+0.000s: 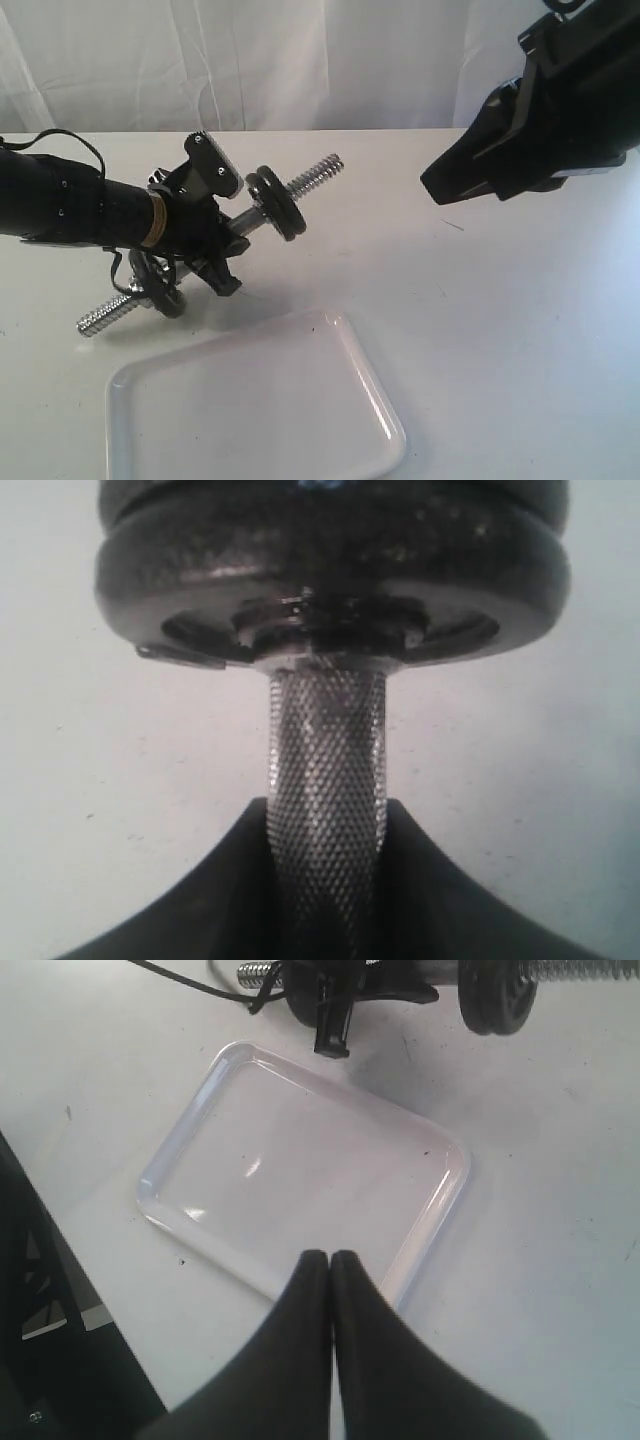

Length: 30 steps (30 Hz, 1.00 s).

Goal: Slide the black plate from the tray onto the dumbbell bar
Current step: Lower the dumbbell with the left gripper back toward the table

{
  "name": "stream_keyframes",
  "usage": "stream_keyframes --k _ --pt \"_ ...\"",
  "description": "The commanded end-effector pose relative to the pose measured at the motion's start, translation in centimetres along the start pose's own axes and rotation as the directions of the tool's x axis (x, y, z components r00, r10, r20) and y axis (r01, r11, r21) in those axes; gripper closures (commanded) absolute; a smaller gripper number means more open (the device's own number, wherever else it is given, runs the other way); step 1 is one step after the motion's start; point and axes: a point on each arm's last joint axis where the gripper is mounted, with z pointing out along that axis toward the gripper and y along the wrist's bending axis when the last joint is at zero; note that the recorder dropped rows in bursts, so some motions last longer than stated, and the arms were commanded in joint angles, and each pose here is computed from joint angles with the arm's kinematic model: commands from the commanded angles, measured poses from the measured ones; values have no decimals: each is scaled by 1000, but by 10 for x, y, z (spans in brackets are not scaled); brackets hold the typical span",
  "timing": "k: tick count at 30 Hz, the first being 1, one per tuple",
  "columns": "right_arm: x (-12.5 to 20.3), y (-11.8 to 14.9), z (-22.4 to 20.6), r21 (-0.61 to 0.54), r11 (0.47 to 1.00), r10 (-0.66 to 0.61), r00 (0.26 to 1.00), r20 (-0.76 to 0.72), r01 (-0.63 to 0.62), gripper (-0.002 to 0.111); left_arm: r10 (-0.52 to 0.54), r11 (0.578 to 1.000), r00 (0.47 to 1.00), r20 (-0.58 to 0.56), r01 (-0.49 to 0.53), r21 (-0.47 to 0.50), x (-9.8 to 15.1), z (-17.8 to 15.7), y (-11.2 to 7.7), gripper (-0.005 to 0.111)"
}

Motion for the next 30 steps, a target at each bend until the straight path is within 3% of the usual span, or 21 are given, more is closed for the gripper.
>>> stream_keyframes --k 1,13,20,30 --pt "0 0 -3 12 1000 8 1000 17 -8 108 -27 995 963 268 2 95 -48 -26 -1 107" --pt "0 0 -3 12 1000 8 1000 17 -8 108 -16 990 984 177 -9 141 -28 -5 -7 107" --pt "0 0 -3 12 1000 8 1000 17 -8 108 19 998 996 90 -25 61 -20 -3 0 107" --pt "0 0 -3 12 1000 8 1000 17 -8 108 54 994 997 60 -59 94 -16 -3 -3 107"
